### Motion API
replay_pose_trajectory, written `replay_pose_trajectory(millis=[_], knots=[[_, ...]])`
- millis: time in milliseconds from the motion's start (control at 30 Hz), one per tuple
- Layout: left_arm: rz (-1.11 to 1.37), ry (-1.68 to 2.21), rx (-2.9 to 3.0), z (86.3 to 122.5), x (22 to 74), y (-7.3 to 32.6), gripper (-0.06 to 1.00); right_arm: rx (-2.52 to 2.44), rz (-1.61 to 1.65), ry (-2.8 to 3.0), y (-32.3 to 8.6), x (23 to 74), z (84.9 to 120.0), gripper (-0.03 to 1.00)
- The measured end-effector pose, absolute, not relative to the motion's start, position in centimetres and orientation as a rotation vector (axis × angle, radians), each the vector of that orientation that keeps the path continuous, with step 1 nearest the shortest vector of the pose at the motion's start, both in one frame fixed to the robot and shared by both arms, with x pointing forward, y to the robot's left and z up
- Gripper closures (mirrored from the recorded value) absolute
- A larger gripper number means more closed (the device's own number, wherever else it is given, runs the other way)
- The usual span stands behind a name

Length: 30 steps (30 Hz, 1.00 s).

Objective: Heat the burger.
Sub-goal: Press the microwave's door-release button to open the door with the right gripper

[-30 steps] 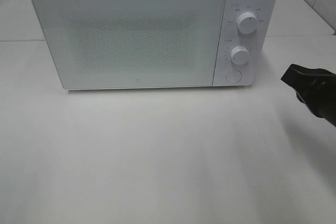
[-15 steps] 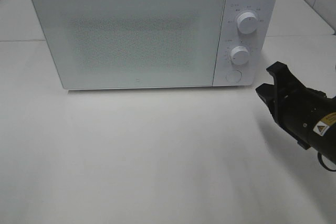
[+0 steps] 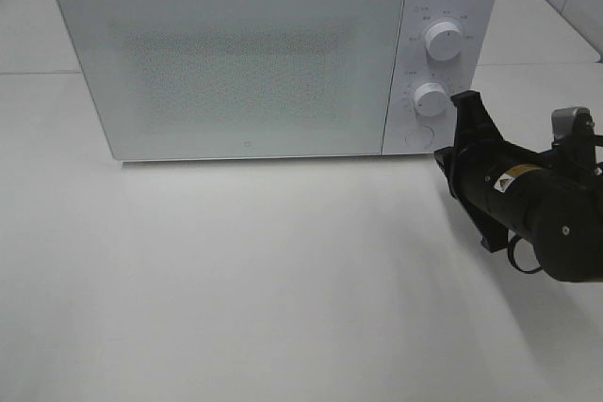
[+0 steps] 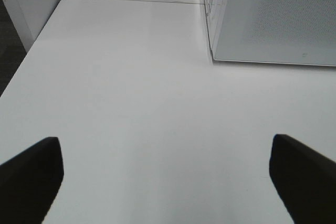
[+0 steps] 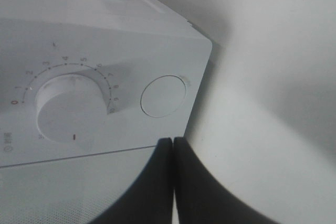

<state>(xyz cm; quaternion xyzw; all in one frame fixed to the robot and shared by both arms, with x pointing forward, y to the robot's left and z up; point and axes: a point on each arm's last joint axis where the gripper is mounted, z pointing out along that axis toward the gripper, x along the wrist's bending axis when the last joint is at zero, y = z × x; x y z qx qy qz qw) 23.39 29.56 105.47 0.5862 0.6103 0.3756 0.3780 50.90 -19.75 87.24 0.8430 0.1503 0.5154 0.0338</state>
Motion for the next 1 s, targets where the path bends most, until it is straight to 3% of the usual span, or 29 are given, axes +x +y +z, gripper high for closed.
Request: replay_pose_trajectory(millis=[1000], knots=[[0.960, 1.560, 1.498, 105.5, 23.4, 29.6, -0.05, 2.670, 1.556, 0.335, -18.1, 56.3, 85.5, 0.95]])
